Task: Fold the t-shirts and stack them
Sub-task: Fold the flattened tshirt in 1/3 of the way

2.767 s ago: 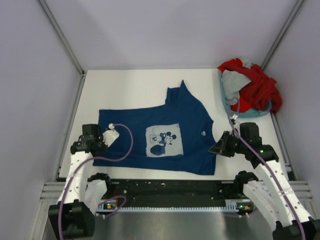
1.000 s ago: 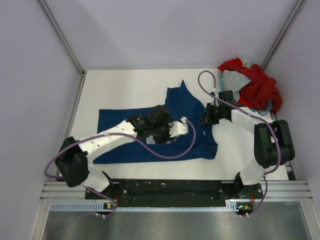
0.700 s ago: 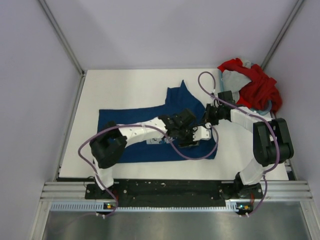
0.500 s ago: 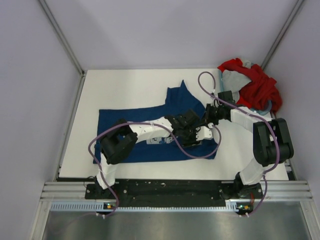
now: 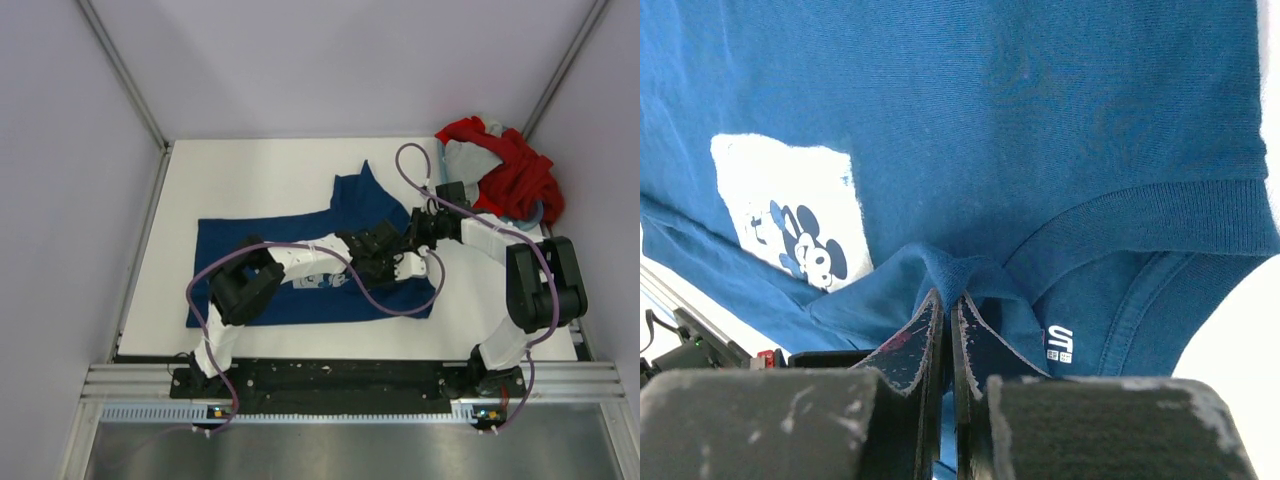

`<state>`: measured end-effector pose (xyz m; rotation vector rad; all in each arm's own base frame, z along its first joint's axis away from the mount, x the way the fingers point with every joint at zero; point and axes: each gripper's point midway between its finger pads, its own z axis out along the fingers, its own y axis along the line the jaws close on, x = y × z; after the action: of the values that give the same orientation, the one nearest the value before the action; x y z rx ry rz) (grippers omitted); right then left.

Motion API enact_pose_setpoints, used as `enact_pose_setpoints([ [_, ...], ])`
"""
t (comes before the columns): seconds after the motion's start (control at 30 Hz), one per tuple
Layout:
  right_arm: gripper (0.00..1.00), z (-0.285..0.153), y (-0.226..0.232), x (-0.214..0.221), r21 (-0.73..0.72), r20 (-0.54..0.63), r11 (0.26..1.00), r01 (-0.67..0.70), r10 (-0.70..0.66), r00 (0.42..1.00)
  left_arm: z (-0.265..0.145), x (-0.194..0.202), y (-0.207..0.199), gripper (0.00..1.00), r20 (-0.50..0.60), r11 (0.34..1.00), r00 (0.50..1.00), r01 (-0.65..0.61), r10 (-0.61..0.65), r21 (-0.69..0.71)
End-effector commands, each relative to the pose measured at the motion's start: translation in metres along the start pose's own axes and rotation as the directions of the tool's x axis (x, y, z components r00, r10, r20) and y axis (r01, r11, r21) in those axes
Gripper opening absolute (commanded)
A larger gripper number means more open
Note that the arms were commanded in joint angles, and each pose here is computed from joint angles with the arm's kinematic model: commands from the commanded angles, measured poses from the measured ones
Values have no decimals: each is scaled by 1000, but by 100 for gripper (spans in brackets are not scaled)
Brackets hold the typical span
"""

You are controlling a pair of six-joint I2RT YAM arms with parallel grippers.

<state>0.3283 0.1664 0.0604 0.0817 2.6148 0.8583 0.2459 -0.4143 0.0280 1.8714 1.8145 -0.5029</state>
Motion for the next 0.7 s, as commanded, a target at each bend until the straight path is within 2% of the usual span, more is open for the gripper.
enact_pose_setpoints([
  [0.0, 0, -7, 14, -18, -39, 56, 998, 53, -51, 997, -15, -21, 21, 0, 31, 997, 999, -2, 5, -79],
  [0.1, 0, -12, 15, -22, -27, 71, 998, 63, -61, 996, -39, -28, 36, 0, 70, 990, 996, 70, -62, -126],
  [0.27, 0, -14, 12, -23, -7, 71, 997, 73, -72, 995, -81, -33, 48, 0, 196, 976, 963, 203, -184, -82],
  [0.43, 0, -9, 10, -21, -8, 54, 998, 66, -66, 996, -78, -2, 58, 0, 190, 950, 938, 305, -290, -58],
  [0.67, 0, -11, 18, -35, -18, 81, 997, 70, -69, 994, -76, 29, 83, 0, 214, 874, 862, 481, -459, -62],
])
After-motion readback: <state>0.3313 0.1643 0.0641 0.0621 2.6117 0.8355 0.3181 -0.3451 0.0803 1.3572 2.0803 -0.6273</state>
